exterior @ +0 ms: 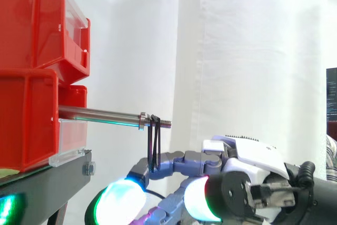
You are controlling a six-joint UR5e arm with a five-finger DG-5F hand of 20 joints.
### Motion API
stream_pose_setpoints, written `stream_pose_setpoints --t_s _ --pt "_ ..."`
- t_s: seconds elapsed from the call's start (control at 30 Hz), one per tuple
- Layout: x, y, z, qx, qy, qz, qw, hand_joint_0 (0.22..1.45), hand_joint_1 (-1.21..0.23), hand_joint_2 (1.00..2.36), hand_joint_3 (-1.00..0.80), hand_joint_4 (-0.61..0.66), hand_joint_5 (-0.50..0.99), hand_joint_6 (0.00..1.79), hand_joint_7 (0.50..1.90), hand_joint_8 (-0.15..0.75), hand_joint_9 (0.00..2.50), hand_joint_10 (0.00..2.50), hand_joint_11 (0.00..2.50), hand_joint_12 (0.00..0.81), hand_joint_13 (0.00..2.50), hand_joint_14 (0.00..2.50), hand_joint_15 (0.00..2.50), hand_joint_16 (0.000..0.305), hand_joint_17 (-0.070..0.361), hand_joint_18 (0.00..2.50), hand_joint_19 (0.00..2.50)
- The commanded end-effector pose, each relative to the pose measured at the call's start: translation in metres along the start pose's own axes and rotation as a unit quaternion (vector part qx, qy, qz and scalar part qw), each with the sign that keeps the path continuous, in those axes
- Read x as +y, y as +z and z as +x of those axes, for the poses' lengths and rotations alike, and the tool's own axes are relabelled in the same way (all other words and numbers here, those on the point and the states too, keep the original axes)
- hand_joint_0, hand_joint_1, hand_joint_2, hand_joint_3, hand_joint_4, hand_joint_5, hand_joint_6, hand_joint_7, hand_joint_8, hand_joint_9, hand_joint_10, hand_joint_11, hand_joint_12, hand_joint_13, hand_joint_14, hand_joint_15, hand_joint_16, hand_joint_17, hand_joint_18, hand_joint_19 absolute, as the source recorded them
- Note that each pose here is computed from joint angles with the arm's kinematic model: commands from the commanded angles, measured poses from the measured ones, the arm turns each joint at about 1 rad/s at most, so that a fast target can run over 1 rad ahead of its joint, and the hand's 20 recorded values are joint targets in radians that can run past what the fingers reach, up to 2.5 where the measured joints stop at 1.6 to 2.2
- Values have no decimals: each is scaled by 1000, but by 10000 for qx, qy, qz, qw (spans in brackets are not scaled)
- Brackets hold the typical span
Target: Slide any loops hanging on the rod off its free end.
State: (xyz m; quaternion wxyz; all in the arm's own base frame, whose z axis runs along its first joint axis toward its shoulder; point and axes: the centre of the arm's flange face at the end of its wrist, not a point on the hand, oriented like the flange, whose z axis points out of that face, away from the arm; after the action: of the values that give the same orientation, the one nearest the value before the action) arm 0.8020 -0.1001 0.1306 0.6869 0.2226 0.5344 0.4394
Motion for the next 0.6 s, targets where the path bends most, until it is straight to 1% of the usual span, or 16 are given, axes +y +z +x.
stream_pose_setpoints --t_s 0.0,0.1,0.3,0.4,0.47,0.57 --pt "3 5 -9 -5 -27 -98 9999 566 -653 1000 -498 321 -128 503 872 283 995 8 238 320 764 6 172 42 94 748 462" --pt "4 8 -13 -4 -41 -142 9999 572 -643 1000 -497 324 -125 503 885 281 1009 8 236 319 780 7 177 41 93 753 462" --pt "4 9 -13 1 -51 -163 9999 582 -616 1000 -494 329 -119 503 901 281 1037 8 250 315 816 7 184 41 92 782 472" --pt "5 10 -14 -15 -49 -188 9998 588 -585 1001 -487 326 -112 503 920 281 1059 8 261 312 838 9 190 41 91 793 475" --pt "7 12 -15 -27 -52 -208 9998 586 -525 1000 -500 327 -108 503 933 284 1085 11 265 309 858 9 200 40 91 809 487" --pt "8 14 -18 -45 -59 -223 9997 583 -514 1001 -500 332 -105 503 938 286 1095 9 274 310 877 10 211 40 91 827 494"
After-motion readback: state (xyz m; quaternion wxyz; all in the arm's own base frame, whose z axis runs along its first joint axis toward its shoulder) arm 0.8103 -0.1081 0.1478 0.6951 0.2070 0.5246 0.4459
